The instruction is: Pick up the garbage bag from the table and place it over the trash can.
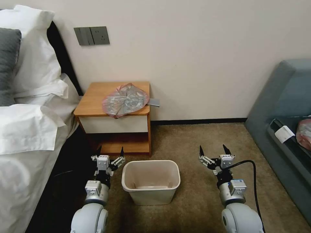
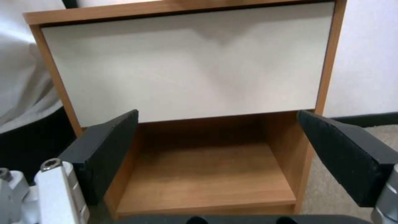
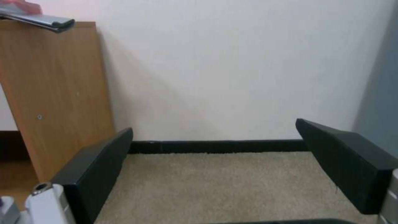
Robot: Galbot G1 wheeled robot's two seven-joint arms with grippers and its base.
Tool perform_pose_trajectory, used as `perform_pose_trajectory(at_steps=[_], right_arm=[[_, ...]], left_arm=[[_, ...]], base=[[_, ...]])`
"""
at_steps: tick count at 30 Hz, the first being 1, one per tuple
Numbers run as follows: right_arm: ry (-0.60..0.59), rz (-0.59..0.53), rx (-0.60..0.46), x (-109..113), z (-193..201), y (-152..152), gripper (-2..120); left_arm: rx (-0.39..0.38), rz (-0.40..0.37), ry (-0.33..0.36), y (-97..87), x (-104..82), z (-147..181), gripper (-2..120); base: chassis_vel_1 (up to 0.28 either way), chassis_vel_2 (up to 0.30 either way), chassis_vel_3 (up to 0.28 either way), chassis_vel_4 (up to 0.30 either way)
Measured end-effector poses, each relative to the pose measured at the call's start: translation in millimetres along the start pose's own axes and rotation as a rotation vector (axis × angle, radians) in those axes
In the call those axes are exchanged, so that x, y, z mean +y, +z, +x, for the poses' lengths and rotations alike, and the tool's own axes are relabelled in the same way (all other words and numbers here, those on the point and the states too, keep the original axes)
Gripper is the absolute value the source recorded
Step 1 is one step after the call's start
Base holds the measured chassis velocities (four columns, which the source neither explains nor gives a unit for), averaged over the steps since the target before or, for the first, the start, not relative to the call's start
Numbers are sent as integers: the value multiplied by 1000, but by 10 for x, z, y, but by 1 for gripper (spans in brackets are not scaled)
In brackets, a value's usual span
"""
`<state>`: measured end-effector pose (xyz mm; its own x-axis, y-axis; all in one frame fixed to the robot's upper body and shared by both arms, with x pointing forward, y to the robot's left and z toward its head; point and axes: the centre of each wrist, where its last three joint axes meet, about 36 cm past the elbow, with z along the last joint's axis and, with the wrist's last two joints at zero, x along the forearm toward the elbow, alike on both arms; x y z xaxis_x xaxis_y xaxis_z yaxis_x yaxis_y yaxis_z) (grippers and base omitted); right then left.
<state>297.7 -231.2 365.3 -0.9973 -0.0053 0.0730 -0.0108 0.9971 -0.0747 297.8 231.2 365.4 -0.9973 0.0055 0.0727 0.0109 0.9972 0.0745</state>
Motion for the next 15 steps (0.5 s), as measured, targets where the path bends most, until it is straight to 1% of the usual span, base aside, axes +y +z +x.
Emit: perform_pose_trajectory(at_steps=[15], right_arm=[[0,0,0,0,0,0,100]], left_arm=[[0,0,0,0,0,0,96]], base=[[0,0,0,0]])
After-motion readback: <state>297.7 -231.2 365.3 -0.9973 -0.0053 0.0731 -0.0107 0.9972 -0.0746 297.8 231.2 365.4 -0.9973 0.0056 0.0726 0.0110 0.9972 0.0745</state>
